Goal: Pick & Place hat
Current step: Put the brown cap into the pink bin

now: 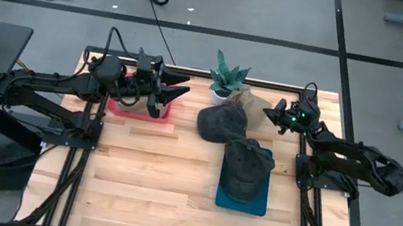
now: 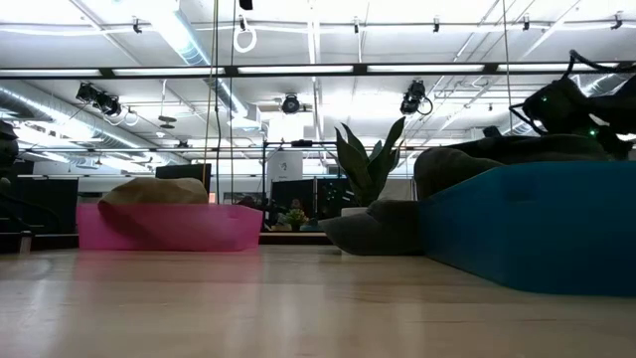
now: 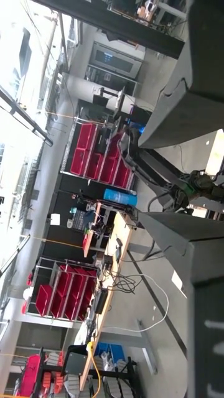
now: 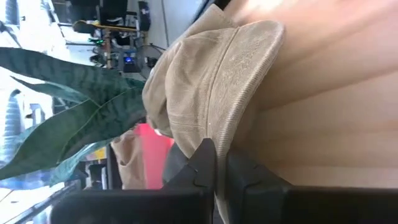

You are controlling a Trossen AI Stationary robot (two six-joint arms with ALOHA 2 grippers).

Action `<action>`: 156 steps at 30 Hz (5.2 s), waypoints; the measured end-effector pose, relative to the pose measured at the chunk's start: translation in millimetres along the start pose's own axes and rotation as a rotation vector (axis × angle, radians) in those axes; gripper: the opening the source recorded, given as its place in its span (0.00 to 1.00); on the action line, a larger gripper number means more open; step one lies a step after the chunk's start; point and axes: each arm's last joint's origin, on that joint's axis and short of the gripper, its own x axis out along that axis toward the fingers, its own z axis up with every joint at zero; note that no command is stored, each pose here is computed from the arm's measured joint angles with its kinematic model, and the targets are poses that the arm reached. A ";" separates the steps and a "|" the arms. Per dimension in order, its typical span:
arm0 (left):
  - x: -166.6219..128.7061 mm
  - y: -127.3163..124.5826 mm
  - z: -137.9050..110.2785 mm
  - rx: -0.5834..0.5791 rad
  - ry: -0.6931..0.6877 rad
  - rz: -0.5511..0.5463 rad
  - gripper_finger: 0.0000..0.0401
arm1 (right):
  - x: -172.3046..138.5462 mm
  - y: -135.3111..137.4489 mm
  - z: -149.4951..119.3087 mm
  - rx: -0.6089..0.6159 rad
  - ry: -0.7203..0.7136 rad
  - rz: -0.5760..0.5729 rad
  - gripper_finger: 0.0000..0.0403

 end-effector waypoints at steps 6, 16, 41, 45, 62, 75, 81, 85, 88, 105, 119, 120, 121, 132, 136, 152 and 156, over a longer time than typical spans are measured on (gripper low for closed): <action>-0.1 0.0 0.1 0.000 0.000 0.000 0.45 | -12.9 6.5 -2.0 -0.031 -0.053 0.017 0.02; 0.0 0.4 0.2 0.013 -0.001 0.001 0.45 | -38.3 43.0 0.9 -0.166 -0.139 -0.101 0.02; 0.0 0.7 0.2 0.036 -0.001 0.003 0.45 | -125.3 169.3 0.5 -0.788 -0.183 -0.256 0.01; 0.0 0.7 0.2 0.036 -0.001 0.003 0.45 | -132.8 179.4 -3.4 -0.855 -0.151 -0.212 0.01; 0.0 0.8 0.3 0.033 -0.002 0.006 0.45 | -169.4 223.0 -7.8 -1.045 -0.314 -0.101 0.01; 0.0 3.9 3.0 -0.036 -0.043 0.083 0.45 | -200.8 267.8 -20.1 -0.979 -0.159 0.445 0.01; -0.4 4.4 12.0 -0.222 -0.136 0.050 0.45 | -200.2 279.1 -21.2 -0.967 -0.081 0.596 0.01; -0.8 7.2 15.8 -0.399 -0.172 0.035 0.45 | -193.8 283.3 -19.9 -0.971 -0.034 0.629 0.01; -1.0 6.4 18.1 -0.403 -0.184 -0.002 0.45 | -188.2 285.0 -18.7 -0.977 0.000 0.638 0.01; 3.2 6.8 12.6 -0.326 -0.149 -0.012 0.84 | -155.9 303.7 -23.9 -1.023 0.173 0.792 0.01; 19.8 5.6 -4.6 -0.373 -0.117 -0.028 0.87 | -104.3 311.6 -32.6 -1.031 0.237 0.758 0.01; 20.3 5.6 -4.7 -0.377 -0.118 -0.034 0.87 | -100.3 311.8 -34.0 -1.031 0.240 0.752 0.01; 20.6 5.4 -5.4 -0.384 -0.111 -0.043 0.87 | -96.0 312.0 -35.7 -1.032 0.246 0.748 0.01; 24.4 5.0 -7.7 -0.422 -0.116 -0.072 0.87 | -61.5 318.7 -54.7 -1.021 0.285 0.779 0.01; 24.1 3.4 -6.6 -0.397 -0.120 -0.099 0.86 | -49.3 317.2 -58.0 -1.014 0.301 0.752 0.01; 23.9 0.7 -8.3 -0.393 -0.097 -0.122 0.74 | -33.8 322.1 -75.5 -0.951 0.390 0.827 0.01; 23.8 -1.1 -8.8 -0.363 -0.093 -0.132 0.74 | -29.1 321.1 -79.0 -0.947 0.407 0.821 0.02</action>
